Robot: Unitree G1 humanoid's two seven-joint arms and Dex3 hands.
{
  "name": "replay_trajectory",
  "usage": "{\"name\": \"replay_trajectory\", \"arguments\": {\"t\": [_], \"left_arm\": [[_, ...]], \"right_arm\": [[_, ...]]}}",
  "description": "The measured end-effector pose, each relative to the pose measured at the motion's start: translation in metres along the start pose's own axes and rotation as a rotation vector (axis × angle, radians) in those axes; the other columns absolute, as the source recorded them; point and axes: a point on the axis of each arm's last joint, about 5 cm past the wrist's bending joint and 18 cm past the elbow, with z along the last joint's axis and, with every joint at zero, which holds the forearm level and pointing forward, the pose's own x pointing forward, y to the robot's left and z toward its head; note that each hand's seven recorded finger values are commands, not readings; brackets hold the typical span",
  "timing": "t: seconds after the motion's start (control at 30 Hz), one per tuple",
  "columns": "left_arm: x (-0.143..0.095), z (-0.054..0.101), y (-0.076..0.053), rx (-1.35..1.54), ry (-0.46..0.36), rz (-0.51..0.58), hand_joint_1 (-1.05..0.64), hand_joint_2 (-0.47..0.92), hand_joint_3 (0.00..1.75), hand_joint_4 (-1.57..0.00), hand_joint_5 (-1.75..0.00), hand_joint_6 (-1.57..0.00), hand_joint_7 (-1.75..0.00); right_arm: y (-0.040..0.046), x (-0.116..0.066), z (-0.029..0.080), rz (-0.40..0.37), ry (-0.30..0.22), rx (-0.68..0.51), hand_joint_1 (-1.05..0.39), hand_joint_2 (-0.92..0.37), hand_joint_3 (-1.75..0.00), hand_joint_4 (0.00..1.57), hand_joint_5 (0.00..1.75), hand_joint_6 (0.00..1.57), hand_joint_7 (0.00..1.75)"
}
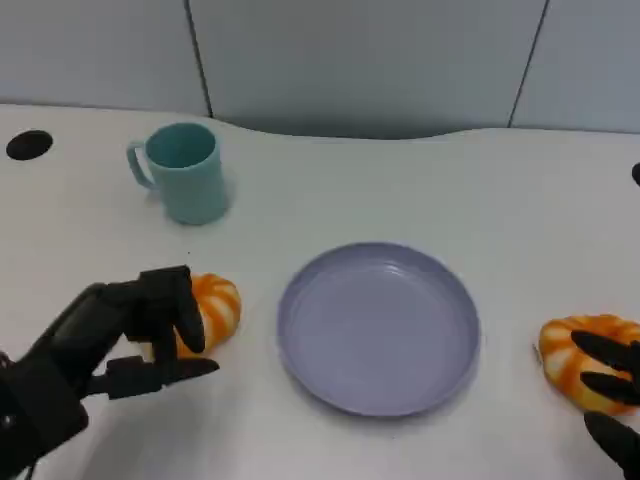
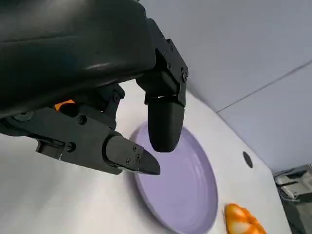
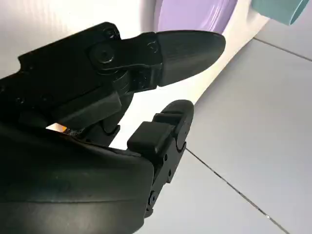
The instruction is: Grasp the bread from the table and place it into the plate.
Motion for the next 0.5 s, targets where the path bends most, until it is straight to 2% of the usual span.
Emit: {"name": "replay_trajectory", "arguments": {"t": [0.03,0.07,0.13,0.2,0.23,0.27,0.3,0.33,0.37,0.43,0.5], "left_arm": [[0.000,0.002,0.002,0.054,-0.006,-0.004,-0.33,0.91,0.05,-0.59,-1.75,-0.36,-1.74],[0.000,0.004,0.004,0.134,-0.009,-0.017,-0.40,0.90,0.03,-0.45,-1.74,-0.32,-1.59],[0.001,0.010,0.012,0.319,-0.030,-0.036,-0.46,0.91,0.01,-0.31,-1.70,-0.34,-1.33],[0.005,0.019,0.020,0.500,-0.068,-0.062,-0.51,0.90,0.00,-0.22,-1.43,-0.46,-0.86],[0.007,0.023,0.023,0.573,-0.079,-0.072,-0.52,0.90,0.00,-0.20,-1.37,-0.51,-0.72],[0.009,0.027,0.026,0.637,-0.087,-0.078,-0.55,0.90,0.00,-0.16,-1.19,-0.55,-0.46],[0.010,0.029,0.026,0.684,-0.090,-0.085,-0.56,0.90,0.00,-0.15,-1.07,-0.59,-0.28],[0.012,0.031,0.025,0.733,-0.085,-0.101,-0.58,0.90,0.00,-0.13,-0.99,-0.59,-0.17],[0.013,0.033,0.024,0.768,-0.079,-0.115,-0.61,0.90,0.00,-0.06,-0.83,-0.51,-0.07],[0.016,0.037,0.022,0.834,-0.053,-0.148,-0.64,0.90,0.00,-0.02,-0.68,-0.43,-0.02],[0.019,0.039,0.023,0.883,-0.012,-0.182,-0.67,0.90,0.00,0.00,-0.38,-0.25,-0.02]], "right_arm": [[0.0006,0.000,0.000,0.001,0.000,0.002,-0.38,-0.92,-0.31,0.98,0.04,0.80,0.00],[0.0010,0.000,0.000,0.000,0.000,0.002,-0.38,-0.92,-0.31,0.98,0.04,0.80,0.00],[0.0013,0.000,0.000,-0.002,0.000,0.001,-0.38,-0.92,-0.31,0.98,0.04,0.80,0.00],[0.0015,0.000,0.000,-0.004,-0.001,0.000,-0.38,-0.92,-0.32,0.99,0.05,0.80,0.00],[0.0018,0.001,0.001,-0.003,-0.003,0.001,-0.38,-0.92,-0.32,1.00,0.05,0.80,0.00],[0.0021,0.001,0.001,-0.002,-0.005,0.001,-0.38,-0.92,-0.32,1.00,0.05,0.80,0.00],[0.0022,0.001,0.001,-0.003,-0.005,0.000,-0.38,-0.92,-0.32,1.00,0.05,0.80,0.00],[0.0023,0.001,0.001,-0.003,-0.005,-0.004,-0.38,-0.92,-0.32,1.00,0.05,0.80,0.00],[0.0025,0.001,0.001,-0.003,-0.006,-0.007,-0.38,-0.92,-0.32,0.99,0.05,0.80,0.00],[0.0028,0.001,0.001,-0.004,-0.007,-0.008,-0.39,-0.92,-0.32,0.99,0.05,0.80,0.00],[0.0029,0.001,0.001,-0.005,-0.007,-0.007,-0.39,-0.92,-0.32,0.99,0.05,0.80,0.00]]}}
